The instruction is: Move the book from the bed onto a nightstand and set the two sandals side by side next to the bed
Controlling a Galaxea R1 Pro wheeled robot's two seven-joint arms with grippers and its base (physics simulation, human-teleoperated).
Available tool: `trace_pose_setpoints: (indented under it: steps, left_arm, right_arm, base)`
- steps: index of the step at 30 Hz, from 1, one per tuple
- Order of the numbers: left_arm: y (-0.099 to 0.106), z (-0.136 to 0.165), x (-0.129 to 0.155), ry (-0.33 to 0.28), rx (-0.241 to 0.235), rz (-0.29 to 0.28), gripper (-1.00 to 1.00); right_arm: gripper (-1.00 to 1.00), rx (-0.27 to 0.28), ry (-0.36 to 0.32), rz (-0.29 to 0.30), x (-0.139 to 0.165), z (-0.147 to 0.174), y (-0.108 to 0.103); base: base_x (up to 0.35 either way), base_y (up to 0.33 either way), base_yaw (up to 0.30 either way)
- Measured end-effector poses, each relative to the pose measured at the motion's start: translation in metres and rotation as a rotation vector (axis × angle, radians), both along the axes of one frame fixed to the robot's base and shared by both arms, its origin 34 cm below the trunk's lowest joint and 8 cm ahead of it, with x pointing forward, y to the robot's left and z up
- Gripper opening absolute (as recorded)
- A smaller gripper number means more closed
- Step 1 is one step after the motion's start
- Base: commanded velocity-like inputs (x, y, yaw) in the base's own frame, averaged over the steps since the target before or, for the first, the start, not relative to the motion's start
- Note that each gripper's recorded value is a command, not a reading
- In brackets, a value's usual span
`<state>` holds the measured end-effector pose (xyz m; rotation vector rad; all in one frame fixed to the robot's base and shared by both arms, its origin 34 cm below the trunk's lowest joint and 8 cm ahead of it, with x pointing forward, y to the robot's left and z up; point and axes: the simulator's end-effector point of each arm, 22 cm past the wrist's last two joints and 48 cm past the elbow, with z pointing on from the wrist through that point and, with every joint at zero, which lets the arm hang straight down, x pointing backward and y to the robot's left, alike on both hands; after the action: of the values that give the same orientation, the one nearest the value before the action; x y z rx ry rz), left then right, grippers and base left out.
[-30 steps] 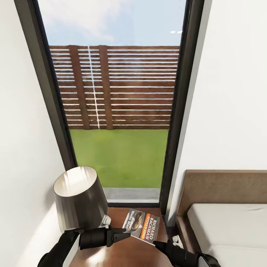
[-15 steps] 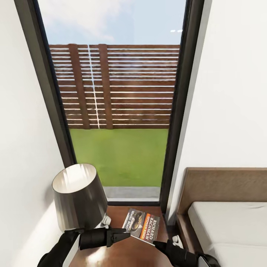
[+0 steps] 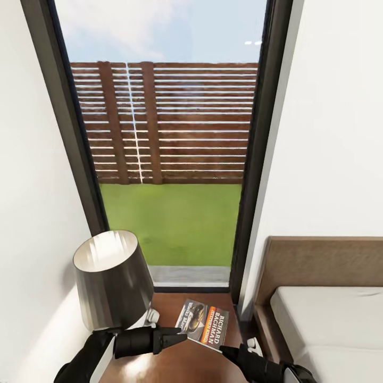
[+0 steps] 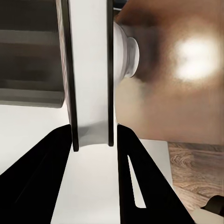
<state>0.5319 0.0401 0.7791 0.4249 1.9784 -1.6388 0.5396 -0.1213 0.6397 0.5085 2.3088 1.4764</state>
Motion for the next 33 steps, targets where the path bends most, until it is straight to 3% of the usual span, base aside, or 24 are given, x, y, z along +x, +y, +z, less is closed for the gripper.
trace_pose_setpoints:
  steps: [33]
  left_arm:
    - [0.0, -0.06, -0.005, -0.001, 0.0, 0.0, 1.0]
  right_arm:
    - [-1.0, -0.001, -0.001, 0.0, -0.005, -0.06, 0.0]
  base:
    - [0.0, 0.0, 0.0]
